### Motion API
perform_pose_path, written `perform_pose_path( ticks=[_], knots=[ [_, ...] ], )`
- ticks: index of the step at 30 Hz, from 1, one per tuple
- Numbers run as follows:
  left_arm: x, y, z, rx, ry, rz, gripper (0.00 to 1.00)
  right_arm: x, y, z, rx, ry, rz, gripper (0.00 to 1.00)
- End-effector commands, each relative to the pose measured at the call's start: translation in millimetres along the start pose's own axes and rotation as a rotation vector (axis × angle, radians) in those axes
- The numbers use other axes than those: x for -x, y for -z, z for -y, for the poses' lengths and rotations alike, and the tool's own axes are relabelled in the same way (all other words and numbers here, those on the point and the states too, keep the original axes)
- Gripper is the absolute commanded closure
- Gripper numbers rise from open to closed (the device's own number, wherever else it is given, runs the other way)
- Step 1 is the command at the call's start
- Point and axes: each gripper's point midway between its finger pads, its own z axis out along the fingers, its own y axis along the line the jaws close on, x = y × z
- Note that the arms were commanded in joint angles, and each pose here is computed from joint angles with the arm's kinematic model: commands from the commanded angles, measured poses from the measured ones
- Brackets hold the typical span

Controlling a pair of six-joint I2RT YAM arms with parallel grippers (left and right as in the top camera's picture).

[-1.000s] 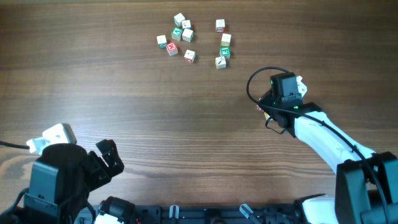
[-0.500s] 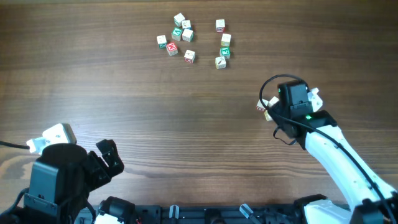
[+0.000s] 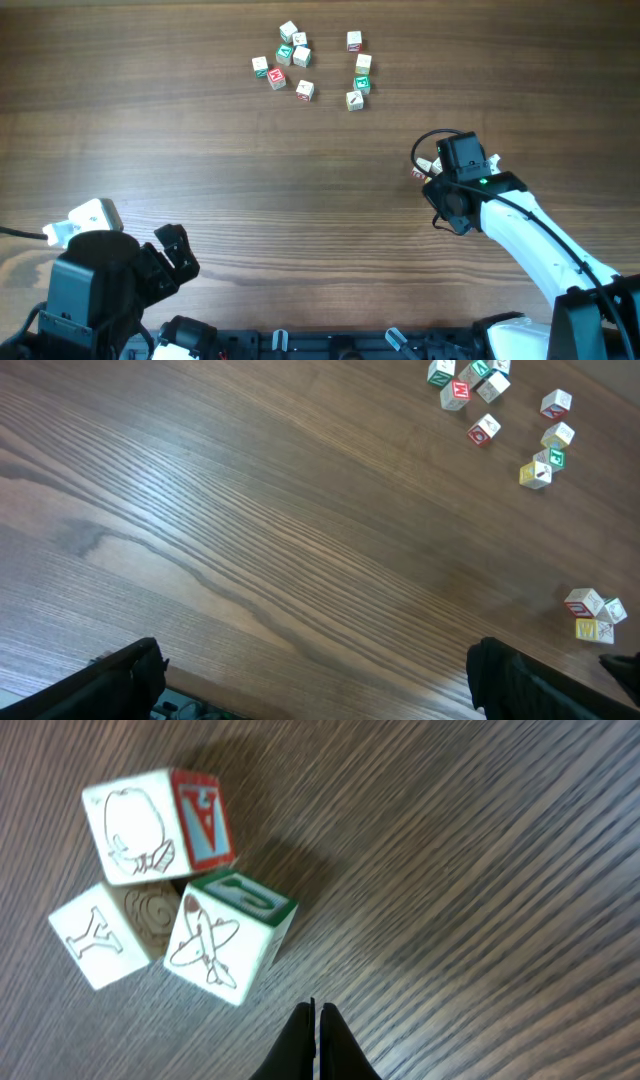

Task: Form a circle

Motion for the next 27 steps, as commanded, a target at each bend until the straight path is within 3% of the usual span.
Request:
perform_pose_path(
  ticks=[1,27],
  knots=[
    [0.2,-0.5,0.6,-0.001,0.014,-0.002,0.00,-6.8,-3.9,0.0,0.001,0.008,-0.020,0.95],
    [0.2,-0.5,0.6,-0.001,0.014,-0.002,0.00,-2.0,-14.5,-8.5,0.019,0.032,0.000,0.95]
  ],
)
